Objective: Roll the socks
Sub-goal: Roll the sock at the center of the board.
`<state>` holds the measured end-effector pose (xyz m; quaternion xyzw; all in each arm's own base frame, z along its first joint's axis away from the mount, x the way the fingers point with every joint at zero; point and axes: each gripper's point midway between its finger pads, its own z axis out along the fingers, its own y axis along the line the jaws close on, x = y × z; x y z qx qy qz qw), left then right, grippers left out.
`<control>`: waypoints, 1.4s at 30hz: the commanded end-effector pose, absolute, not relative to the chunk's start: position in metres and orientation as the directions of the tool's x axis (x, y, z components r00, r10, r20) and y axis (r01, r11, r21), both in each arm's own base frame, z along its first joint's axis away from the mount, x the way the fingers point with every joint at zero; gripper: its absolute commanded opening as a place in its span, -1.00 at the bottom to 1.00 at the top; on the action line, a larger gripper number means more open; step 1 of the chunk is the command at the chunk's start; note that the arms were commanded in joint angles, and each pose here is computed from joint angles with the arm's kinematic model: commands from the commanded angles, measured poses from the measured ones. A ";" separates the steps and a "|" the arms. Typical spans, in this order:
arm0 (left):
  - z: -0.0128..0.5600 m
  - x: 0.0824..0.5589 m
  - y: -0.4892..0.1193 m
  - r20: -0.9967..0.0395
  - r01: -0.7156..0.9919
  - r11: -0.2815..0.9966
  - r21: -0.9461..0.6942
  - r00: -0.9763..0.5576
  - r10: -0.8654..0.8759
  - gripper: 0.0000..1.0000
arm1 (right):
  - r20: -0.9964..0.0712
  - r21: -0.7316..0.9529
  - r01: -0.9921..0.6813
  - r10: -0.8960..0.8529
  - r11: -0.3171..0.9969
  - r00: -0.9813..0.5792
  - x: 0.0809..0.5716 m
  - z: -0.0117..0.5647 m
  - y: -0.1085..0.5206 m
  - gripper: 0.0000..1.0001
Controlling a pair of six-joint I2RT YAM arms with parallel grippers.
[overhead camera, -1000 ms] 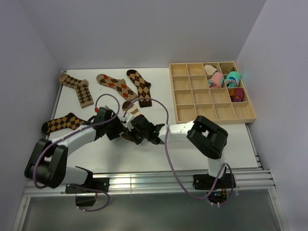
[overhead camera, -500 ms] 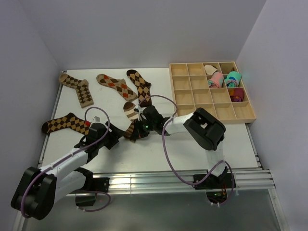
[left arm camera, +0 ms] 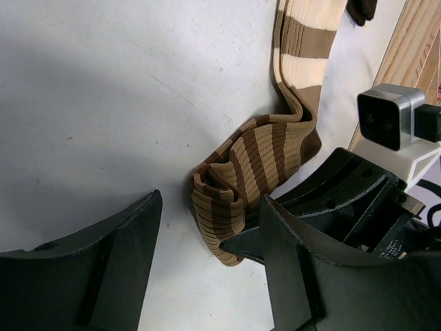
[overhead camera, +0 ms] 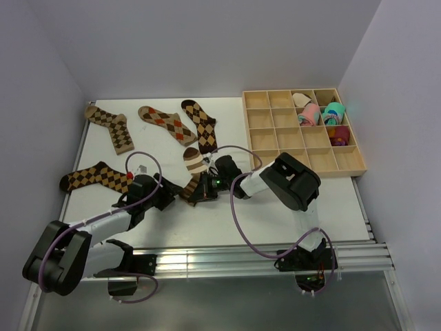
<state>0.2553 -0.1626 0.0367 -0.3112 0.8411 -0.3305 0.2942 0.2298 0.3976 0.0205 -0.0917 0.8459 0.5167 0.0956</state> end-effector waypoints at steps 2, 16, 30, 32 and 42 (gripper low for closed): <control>0.037 0.258 -0.169 -0.291 -0.307 0.595 -0.743 -0.652 -0.700 0.28 | -0.117 0.848 -0.100 0.000 0.520 -0.993 0.217 -0.016 0.377 -1.00; 0.020 0.248 -0.177 -0.266 -0.308 0.618 -0.724 -0.701 -0.662 0.10 | -0.103 0.844 -0.070 0.033 0.532 -0.994 0.220 -0.021 0.375 -1.00; 0.006 0.251 -0.182 -0.275 -0.321 0.668 -0.672 -0.729 -0.627 -0.82 | -0.172 0.830 -0.142 0.005 0.539 -0.985 0.228 -0.011 0.378 -0.76; 0.007 0.253 -0.180 -0.293 -0.318 0.683 -0.658 -0.727 -0.621 -0.92 | -0.185 0.827 -0.160 -0.008 0.538 -0.983 0.230 -0.003 0.379 -0.38; 0.015 0.258 -0.175 -0.346 -0.297 0.720 -0.627 -0.722 -0.599 -0.99 | -0.459 0.629 -0.332 -0.009 0.703 -0.888 0.282 0.050 0.350 -0.02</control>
